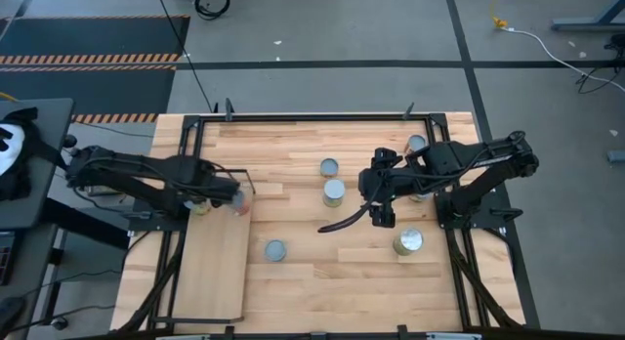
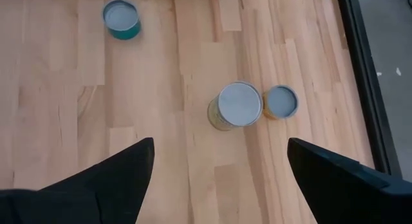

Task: Pick and place cans onto a shelf
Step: Adjust the cans on the shelf

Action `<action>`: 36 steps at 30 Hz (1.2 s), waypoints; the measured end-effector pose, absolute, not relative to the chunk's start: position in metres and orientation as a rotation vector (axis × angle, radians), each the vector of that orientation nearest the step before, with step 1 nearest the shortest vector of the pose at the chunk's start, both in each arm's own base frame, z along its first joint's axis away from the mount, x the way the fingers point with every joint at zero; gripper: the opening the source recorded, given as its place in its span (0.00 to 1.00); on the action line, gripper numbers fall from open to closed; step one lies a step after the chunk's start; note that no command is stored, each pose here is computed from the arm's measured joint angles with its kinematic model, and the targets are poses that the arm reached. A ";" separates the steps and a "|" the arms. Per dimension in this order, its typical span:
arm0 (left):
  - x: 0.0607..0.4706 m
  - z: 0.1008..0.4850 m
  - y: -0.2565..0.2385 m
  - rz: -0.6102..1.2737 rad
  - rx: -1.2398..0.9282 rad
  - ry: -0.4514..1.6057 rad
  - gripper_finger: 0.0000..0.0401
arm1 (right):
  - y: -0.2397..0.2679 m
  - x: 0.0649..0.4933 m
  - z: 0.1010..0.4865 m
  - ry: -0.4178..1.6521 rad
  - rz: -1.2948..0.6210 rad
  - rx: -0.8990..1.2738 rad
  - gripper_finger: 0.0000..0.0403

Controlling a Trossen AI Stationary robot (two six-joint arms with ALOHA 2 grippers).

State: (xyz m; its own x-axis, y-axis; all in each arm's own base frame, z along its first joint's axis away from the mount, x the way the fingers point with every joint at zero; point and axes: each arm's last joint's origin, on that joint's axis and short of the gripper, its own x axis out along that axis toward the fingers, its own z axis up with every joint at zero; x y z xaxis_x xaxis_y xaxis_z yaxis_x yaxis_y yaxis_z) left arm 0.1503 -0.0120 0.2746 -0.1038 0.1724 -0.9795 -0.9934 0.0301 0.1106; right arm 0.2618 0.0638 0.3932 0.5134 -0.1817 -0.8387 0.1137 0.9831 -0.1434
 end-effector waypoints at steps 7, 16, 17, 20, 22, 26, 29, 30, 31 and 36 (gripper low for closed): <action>0.145 0.277 -0.010 1.315 -1.023 1.095 0.74 | 0.062 0.262 0.393 1.015 -0.185 -0.068 0.90; 0.143 0.246 -0.011 1.239 -1.124 1.059 0.74 | 0.062 0.262 0.393 1.012 -0.197 -0.048 0.90; 0.143 0.246 -0.011 1.240 -1.133 1.048 0.74 | 0.062 0.262 0.393 1.012 -0.199 -0.045 0.90; 0.144 0.246 -0.011 1.238 -1.135 1.041 0.74 | 0.062 0.262 0.393 1.012 -0.203 -0.038 0.90; 0.144 0.248 -0.011 1.229 -1.142 1.033 0.74 | 0.062 0.262 0.393 1.011 -0.208 -0.028 0.90; 0.149 0.257 -0.011 1.181 -1.148 0.988 0.74 | 0.062 0.262 0.393 1.010 -0.213 -0.019 0.90; 0.149 0.260 -0.010 1.179 -1.133 0.972 0.74 | 0.062 0.262 0.393 1.010 -0.213 -0.020 0.90; 0.148 0.260 -0.010 1.187 -1.125 0.981 0.74 | 0.062 0.262 0.393 1.010 -0.212 -0.022 0.90; 0.147 0.260 -0.010 1.193 -1.119 0.987 0.74 | 0.062 0.262 0.393 1.010 -0.211 -0.023 0.90; 0.148 0.262 -0.010 1.165 -1.139 0.959 0.74 | 0.062 0.262 0.393 1.013 -0.202 -0.022 0.90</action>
